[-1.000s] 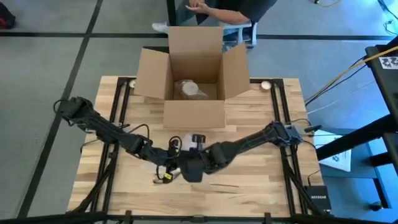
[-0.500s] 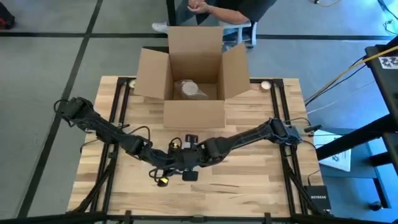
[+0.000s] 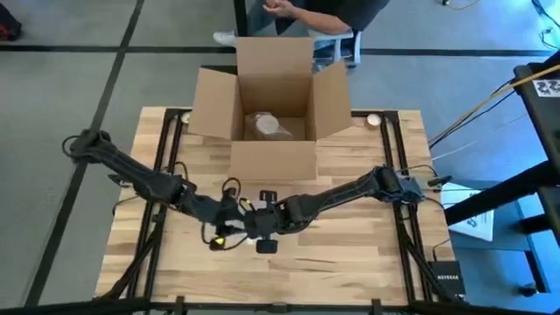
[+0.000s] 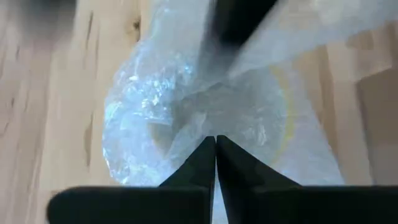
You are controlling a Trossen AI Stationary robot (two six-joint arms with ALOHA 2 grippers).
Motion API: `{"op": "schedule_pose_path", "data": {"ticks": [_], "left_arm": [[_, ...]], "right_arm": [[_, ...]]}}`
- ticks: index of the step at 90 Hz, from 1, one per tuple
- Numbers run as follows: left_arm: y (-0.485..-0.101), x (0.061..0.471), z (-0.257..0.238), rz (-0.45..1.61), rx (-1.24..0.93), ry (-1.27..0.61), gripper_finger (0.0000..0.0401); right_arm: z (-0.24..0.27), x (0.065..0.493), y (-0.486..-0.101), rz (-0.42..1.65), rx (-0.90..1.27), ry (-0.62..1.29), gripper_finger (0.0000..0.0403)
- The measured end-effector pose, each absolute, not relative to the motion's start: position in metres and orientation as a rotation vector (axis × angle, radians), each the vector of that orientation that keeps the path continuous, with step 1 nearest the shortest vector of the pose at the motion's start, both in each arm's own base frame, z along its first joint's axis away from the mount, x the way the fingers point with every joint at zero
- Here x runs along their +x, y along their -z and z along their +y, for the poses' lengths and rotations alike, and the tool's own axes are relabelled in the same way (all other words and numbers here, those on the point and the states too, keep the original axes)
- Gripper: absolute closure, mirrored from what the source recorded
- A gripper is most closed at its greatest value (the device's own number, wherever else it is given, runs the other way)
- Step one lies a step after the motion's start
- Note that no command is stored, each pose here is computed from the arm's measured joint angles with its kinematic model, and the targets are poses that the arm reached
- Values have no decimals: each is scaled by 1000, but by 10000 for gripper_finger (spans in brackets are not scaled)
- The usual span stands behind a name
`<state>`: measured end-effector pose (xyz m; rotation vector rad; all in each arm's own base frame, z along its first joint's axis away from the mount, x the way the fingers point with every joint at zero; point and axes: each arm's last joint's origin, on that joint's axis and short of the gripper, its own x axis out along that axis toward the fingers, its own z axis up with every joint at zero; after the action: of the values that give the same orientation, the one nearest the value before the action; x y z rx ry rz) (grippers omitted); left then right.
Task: Wrap mug
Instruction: Wrap the yellow mug with the bubble wrap
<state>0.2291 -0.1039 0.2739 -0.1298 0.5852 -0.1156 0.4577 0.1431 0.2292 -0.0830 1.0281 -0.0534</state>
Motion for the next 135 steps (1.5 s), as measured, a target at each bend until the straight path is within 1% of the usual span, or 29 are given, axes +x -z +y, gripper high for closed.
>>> {"op": "schedule_pose_path", "data": {"ticks": [5, 10, 20, 30, 42, 53, 59, 67, 76, 87, 94, 100, 109, 119, 128, 135], "left_arm": [[-284, 218, -97, 563, -172, 62, 278], [-286, 206, -92, 609, -211, 0, 278], [-275, 182, -83, 754, -260, -161, 278], [-251, 166, -80, 881, -323, -291, 278], [-214, 154, -84, 957, -358, -335, 278], [-196, 143, -86, 953, -347, -382, 278], [-196, 141, -89, 945, -357, -371, 278], [-209, 141, -93, 914, -358, -335, 278], [-212, 136, -88, 942, -317, -380, 278], [-199, 125, -79, 1039, -291, -488, 278], [-183, 122, -78, 1060, -302, -484, 278], [-168, 125, -81, 1025, -354, -405, 278], [-159, 139, -93, 876, -459, -209, 278], [-172, 154, -102, 670, -470, -77, 278], [-189, 164, -107, 489, -437, -19, 278], [-194, 173, -106, 416, -418, 3, 278]], "right_arm": [[143, 458, -229, 1028, -83, 53, 402], [144, 458, -229, 1023, -81, 52, 402], [144, 459, -231, 1006, -76, 49, 402], [145, 460, -231, 997, -79, 43, 402], [145, 459, -231, 1003, -82, 43, 402], [145, 459, -231, 1001, -98, 34, 402], [145, 459, -231, 1003, -103, 32, 402], [145, 459, -231, 1005, -101, 26, 402], [145, 459, -231, 1005, -102, 23, 402], [145, 459, -232, 1006, -97, 14, 402], [145, 459, -232, 1006, -97, 14, 402], [145, 459, -232, 1005, -97, 13, 402], [145, 459, -232, 1004, -97, 13, 402], [145, 459, -232, 1003, -97, 13, 402], [146, 460, -232, 997, -95, 12, 402], [146, 461, -233, 984, -91, 10, 402]]}}
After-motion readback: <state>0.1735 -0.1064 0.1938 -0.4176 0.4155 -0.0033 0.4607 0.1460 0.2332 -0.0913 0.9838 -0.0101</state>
